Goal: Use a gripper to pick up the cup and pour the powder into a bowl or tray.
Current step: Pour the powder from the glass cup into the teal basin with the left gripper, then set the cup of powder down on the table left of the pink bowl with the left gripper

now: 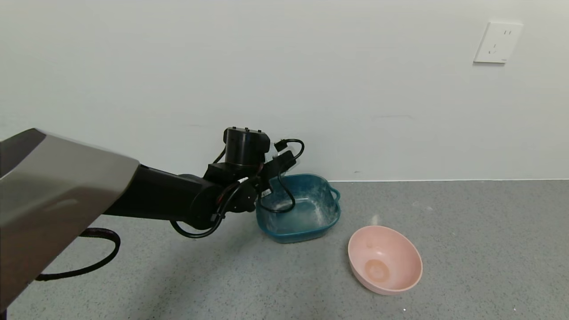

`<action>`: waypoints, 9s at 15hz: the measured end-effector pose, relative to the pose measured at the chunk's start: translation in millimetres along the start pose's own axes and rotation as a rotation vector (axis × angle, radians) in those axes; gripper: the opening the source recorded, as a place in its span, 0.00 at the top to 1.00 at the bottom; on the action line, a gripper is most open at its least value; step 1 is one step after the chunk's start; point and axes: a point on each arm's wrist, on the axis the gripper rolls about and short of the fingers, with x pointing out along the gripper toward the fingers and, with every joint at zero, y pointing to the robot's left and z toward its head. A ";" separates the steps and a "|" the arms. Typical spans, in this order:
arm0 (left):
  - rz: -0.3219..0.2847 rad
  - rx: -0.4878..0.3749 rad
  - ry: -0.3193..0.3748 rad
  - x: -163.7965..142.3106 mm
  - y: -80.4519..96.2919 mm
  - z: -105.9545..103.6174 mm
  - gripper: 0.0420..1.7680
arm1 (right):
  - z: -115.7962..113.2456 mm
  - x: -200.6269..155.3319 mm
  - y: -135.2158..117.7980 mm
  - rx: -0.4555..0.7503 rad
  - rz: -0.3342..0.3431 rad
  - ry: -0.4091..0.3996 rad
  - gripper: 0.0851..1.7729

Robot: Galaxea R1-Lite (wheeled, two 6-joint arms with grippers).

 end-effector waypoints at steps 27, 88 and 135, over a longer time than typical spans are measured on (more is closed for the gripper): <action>0.047 0.650 0.115 -9.4 -30.1 21.7 0.26 | 0.0 0.0 0.0 0.000 0.000 0.000 0.04; 0.077 0.112 0.030 -37.2 9.3 -24.9 0.26 | 0.0 0.0 0.0 0.000 0.000 0.000 0.04; -0.010 -1.148 0.022 38.6 -18.1 -185.4 0.26 | 0.0 0.0 0.0 0.000 0.000 0.000 0.04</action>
